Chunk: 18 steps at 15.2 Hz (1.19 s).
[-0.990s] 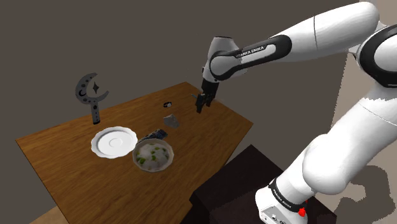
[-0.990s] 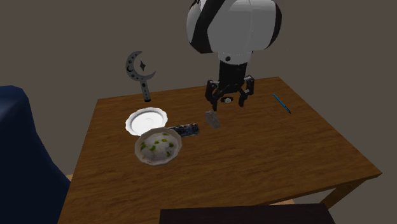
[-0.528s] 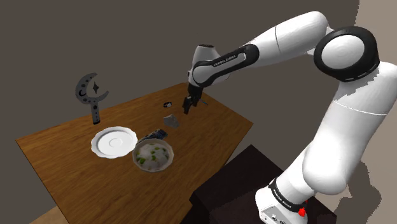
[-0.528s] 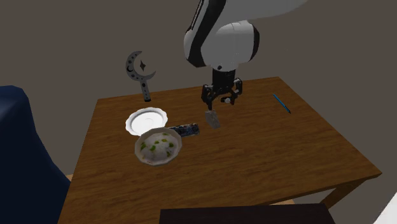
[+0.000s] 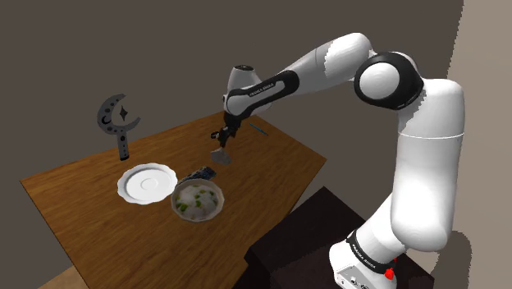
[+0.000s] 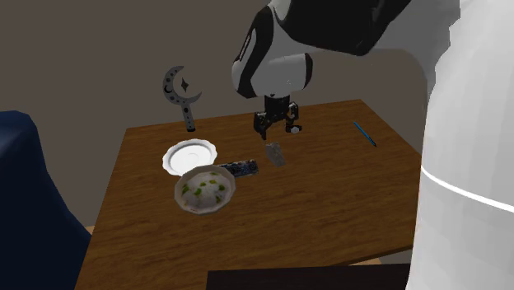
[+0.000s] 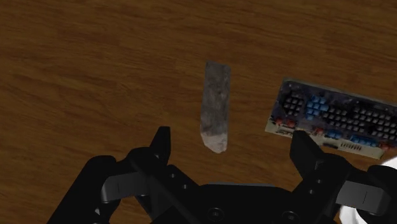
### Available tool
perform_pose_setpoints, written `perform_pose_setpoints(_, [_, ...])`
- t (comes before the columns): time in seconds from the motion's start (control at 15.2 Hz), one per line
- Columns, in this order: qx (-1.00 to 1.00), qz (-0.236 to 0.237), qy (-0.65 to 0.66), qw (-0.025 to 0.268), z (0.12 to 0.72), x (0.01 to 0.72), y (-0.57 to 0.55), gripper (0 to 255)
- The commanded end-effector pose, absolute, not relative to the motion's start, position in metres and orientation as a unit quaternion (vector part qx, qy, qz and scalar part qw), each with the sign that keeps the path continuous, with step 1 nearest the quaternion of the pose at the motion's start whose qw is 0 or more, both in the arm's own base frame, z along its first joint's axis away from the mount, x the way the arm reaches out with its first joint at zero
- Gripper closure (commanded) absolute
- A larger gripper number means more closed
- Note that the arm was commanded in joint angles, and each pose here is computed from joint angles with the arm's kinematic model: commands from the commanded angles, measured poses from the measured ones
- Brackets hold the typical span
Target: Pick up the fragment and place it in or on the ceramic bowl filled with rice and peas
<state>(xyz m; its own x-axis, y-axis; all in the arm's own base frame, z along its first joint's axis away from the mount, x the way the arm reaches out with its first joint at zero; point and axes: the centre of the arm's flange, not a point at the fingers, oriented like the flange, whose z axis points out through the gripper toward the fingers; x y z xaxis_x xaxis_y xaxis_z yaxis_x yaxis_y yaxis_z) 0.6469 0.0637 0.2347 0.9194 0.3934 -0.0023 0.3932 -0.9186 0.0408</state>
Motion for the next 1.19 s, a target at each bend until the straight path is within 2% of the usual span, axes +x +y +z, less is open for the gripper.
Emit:
perform_pose_setpoints(0.0, [0.977,0.010,0.213,0.024,0.217,0.668,0.070,0])
perform_pose_setpoints(0.59, [0.975,0.013,0.220,0.026,0.169,0.681,0.072,0])
perform_pose_setpoints(1.12, [0.975,0.013,0.220,0.026,0.169,0.681,0.072,0])
